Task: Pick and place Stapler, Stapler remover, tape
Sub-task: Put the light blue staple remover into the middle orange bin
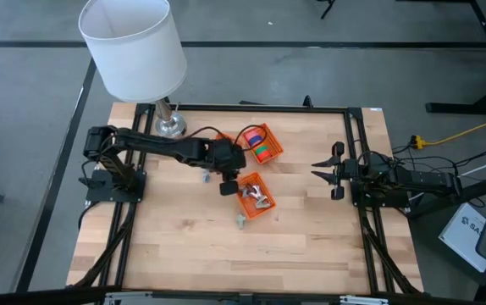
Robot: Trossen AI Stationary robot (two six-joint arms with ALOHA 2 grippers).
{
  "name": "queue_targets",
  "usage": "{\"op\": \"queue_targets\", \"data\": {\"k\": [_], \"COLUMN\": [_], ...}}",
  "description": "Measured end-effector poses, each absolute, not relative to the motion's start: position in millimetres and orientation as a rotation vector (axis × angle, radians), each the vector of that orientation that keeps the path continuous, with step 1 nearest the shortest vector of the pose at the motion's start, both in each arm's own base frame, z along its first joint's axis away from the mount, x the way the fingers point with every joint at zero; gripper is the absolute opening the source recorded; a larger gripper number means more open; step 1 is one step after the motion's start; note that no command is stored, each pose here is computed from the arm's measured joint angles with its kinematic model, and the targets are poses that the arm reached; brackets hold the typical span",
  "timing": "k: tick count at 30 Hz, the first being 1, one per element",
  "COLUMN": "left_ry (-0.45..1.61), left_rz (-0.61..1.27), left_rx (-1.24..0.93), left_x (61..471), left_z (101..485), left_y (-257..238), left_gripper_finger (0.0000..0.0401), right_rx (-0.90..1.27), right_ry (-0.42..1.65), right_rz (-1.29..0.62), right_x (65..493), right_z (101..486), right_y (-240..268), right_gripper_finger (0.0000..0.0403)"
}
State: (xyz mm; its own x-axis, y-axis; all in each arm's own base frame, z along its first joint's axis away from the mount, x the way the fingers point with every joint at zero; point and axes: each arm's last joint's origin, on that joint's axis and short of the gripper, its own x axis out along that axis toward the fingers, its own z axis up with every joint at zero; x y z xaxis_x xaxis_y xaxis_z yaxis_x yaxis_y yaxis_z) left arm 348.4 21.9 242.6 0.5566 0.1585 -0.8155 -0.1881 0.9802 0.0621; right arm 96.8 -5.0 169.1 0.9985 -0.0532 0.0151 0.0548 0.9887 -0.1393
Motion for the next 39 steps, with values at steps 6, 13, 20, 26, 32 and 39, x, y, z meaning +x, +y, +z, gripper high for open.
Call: {"op": "queue_targets", "data": {"k": [6,13,20,26,32,39], "left_ry": [1.156,1.308,1.408,1.395,1.394,1.44], "left_rz": [0.292,0.291,0.276,0.339,0.373,0.385], "left_rx": [-0.039,-0.035,0.014,0.084,0.12,0.126], "left_x": [329.9,314.8,299.9,298.6,298.8,305.2], "left_z": [235.0,220.2,196.2,193.7,192.6,175.4], "left_y": [22.9,12.6,1.1,-1.3,-0.9,2.3], "left_gripper_finger": [0.0095,0.0093,0.0095,0.0091,0.0095,0.0094], "right_rx": [-0.14,-0.14,-0.14,-0.14,-0.14,-0.14], "right_ry": [-0.012,-0.012,-0.012,-0.012,-0.012,-0.011], "right_rz": [-0.051,-0.051,-0.051,-0.051,-0.051,-0.051], "right_x": [96.8,96.8,96.8,96.8,96.8,96.8], "right_z": [169.1,169.1,169.1,169.1,169.1,169.1], "right_y": [-4.9,-4.9,-4.9,-4.8,-4.9,-4.8], "right_gripper_finger": [0.0108,0.0108,0.0108,0.0108,0.0108,0.0108]}}
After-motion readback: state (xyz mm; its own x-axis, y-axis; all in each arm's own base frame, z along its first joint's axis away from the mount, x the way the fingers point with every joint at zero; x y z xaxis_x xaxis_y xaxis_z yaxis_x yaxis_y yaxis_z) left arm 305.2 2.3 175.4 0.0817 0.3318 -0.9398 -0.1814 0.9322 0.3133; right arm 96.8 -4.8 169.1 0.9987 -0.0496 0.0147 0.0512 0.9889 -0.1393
